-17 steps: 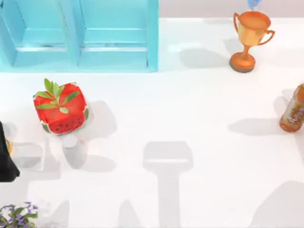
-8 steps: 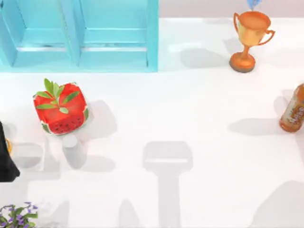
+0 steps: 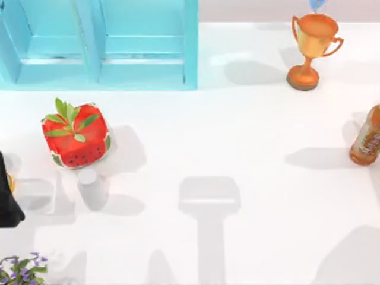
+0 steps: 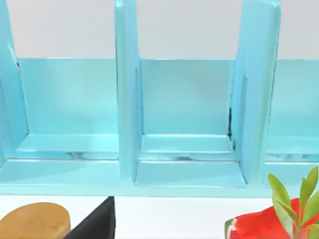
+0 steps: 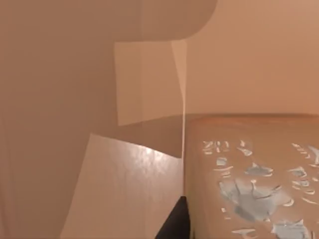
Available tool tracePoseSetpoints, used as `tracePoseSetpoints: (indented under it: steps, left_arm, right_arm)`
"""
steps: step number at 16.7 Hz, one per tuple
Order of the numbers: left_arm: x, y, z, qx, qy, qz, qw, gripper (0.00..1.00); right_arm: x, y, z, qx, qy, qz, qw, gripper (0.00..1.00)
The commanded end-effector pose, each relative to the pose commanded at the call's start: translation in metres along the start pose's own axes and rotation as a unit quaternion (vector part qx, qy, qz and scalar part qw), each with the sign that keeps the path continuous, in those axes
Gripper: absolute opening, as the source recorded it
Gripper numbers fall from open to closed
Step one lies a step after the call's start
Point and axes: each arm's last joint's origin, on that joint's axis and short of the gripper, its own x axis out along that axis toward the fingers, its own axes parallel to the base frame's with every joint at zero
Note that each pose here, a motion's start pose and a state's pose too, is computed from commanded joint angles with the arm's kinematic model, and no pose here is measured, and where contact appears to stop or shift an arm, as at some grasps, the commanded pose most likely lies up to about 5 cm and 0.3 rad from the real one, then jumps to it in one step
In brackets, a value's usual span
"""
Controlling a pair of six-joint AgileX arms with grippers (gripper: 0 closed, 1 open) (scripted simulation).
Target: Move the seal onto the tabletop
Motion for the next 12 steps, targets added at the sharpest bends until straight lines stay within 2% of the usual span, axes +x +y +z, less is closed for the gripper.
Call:
tracePoseSetpoints:
  steps: [12]
  left_arm:
    - [0.0, 0.0, 0.0, 0.0, 0.0, 0.0, 1.0, 1.0]
  right_arm:
    - [-0.0084, 0.0041, 0.0069, 0.008, 0.0, -0.004, 1.0, 0.0]
